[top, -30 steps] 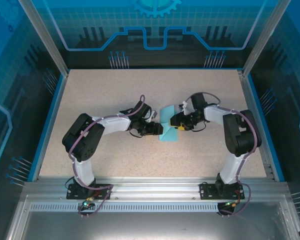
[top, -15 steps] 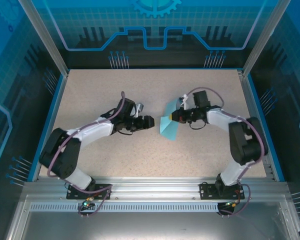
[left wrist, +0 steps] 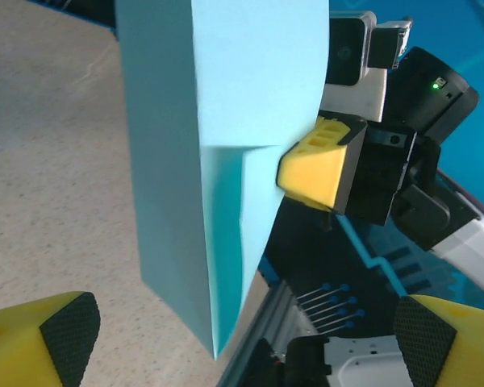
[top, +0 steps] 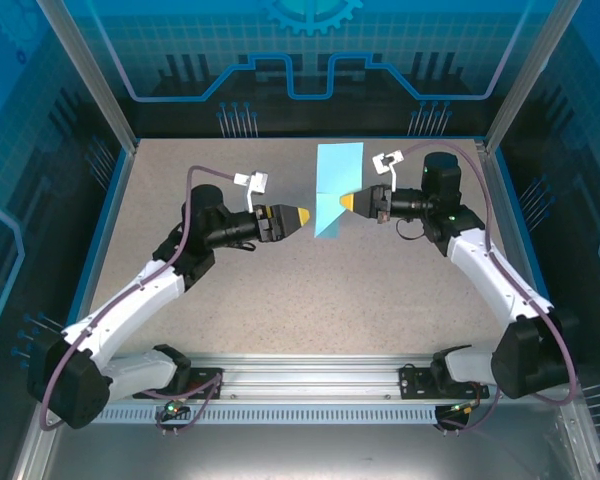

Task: Fold a paper plane with a square sheet of paper (fold left side to right side)
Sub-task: Turn over the paper at the center of the table.

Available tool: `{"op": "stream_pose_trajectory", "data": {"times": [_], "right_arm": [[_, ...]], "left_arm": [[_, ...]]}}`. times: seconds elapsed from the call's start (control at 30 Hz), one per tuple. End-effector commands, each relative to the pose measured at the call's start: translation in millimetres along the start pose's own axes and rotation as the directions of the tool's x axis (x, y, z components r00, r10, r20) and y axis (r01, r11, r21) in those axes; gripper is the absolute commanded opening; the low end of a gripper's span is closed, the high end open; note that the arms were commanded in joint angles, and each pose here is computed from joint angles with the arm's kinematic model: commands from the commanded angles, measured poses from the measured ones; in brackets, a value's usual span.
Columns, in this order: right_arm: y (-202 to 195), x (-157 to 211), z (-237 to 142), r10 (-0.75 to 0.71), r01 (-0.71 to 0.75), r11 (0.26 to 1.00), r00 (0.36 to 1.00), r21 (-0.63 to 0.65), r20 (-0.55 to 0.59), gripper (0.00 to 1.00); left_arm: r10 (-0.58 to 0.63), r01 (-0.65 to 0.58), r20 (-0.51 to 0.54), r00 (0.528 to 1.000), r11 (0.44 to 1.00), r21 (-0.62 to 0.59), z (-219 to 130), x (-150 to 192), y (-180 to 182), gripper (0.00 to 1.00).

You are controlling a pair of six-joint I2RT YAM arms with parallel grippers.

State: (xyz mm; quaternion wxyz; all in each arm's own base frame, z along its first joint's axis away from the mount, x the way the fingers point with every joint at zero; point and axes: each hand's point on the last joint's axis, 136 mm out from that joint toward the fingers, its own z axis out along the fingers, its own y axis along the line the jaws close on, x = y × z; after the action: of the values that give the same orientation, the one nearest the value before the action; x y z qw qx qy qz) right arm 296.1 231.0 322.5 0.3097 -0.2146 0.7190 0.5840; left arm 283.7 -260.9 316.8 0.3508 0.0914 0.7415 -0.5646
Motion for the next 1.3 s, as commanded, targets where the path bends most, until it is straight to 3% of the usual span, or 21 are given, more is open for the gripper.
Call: {"op": "stream_pose_trajectory", "data": {"times": [0.0, 0.2, 0.5, 0.63, 0.87, 1.0, 1.1, 1.17, 1.23, 1.27], "right_arm": [[44, -7, 4, -0.056, 0.055, 0.993, 0.998, -0.100, -0.013, 0.05], [71, -6, 16, -0.093, 0.087, 0.984, 0.995, -0.155, -0.032, 0.05], [67, -5, 20, -0.073, 0.068, 0.989, 0.997, -0.133, -0.035, 0.07], [63, -4, 20, -0.063, 0.058, 0.991, 0.997, -0.117, -0.040, 0.08], [56, -2, 18, -0.040, 0.037, 0.996, 0.998, -0.078, -0.048, 0.12], [47, -1, 11, -0.034, 0.033, 0.999, 0.998, -0.020, -0.046, 0.24], [29, 1, -1, -0.015, 0.018, 0.997, 0.999, 0.079, -0.041, 0.36], [1, 9, -14, 0.034, -0.021, 0.970, 0.998, 0.243, -0.050, 0.44], [-36, 23, -33, 0.105, -0.067, 0.897, 0.992, 0.436, -0.064, 0.48], [-59, 33, -47, 0.144, -0.079, 0.825, 0.987, 0.560, -0.073, 0.50]], "left_arm": [[0.039, -0.039, -0.002, 0.999, 0.994, 0.101, -1, -7, -32, 0.97], [0.057, -0.051, -0.036, 0.998, 0.989, 0.140, 7, -1, -45, 0.88], [0.068, -0.064, -0.024, 0.997, 0.987, 0.146, 5, 0, -50, 0.46], [0.067, -0.064, -0.018, 0.998, 0.989, 0.130, 3, 1, -46, 0.32], [0.069, -0.067, -0.016, 0.997, 0.992, 0.110, 2, 2, -43, 0.18], [0.070, -0.069, -0.021, 0.997, 0.996, 0.055, 1, 4, -34, 0.15], [0.081, -0.083, -0.036, 0.996, 0.996, -0.042, 0, 9, -17, 0.12], [0.106, -0.116, -0.065, 0.992, 0.979, -0.169, -1, 16, 3, 0.09], [0.118, -0.150, -0.116, 0.986, 0.932, -0.329, -4, 26, 29, 0.05], [0.118, -0.173, -0.154, 0.981, 0.893, -0.415, -6, 32, 44, 0.04]]}}
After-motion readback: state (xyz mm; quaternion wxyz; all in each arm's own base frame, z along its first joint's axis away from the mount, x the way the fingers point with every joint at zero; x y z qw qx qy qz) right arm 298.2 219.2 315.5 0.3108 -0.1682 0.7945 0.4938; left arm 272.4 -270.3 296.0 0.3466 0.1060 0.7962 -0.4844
